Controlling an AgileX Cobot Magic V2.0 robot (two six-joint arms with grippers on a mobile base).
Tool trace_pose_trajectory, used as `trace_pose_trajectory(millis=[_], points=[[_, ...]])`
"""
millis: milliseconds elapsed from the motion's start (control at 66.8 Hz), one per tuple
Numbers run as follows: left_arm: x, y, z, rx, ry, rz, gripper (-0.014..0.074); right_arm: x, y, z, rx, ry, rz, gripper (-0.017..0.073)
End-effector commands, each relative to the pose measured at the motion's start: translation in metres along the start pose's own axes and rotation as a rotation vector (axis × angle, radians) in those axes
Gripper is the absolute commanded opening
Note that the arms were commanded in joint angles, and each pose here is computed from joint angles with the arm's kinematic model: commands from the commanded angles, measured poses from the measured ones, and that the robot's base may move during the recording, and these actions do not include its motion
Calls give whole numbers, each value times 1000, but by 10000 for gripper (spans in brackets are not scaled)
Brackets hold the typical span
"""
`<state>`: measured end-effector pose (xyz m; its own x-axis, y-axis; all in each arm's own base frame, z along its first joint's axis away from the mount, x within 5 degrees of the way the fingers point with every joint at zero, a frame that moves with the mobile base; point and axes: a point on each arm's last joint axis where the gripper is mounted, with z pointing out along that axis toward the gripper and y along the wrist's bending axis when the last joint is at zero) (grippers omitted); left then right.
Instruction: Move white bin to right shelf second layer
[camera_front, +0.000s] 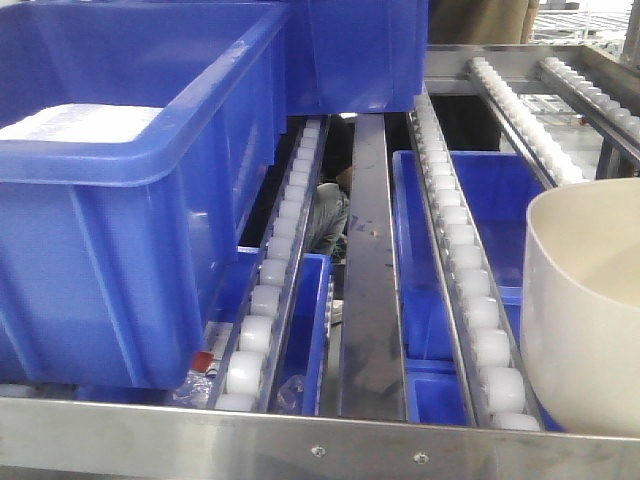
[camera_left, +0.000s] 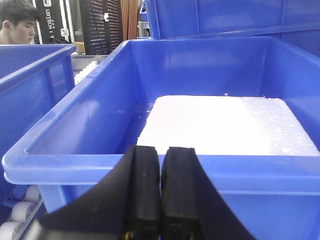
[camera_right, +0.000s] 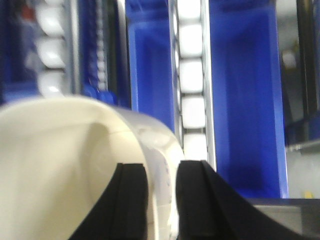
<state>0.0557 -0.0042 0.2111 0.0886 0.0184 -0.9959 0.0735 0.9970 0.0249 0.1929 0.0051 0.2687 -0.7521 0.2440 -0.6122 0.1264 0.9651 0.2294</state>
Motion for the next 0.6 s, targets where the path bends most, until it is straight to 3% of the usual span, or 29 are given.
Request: trace_pose_trajectory(millis=[0, 254, 389, 464, 584], points=[[4, 0, -1, 1, -59, -5, 85, -10, 4, -20, -21, -97, -9, 279], [4, 0, -1, 1, -59, -5, 85, 12, 5, -63, -52, -169, -39, 262], [4, 0, -1, 1, -59, -5, 85, 27, 3, -80, -57, -252, -62, 146], [4, 0, -1, 1, -59, -5, 85, 38, 1, -85, -55, -285, -102, 48], [4, 0, -1, 1, -59, -5, 85, 56, -3, -88, -58, -354, -131, 57]])
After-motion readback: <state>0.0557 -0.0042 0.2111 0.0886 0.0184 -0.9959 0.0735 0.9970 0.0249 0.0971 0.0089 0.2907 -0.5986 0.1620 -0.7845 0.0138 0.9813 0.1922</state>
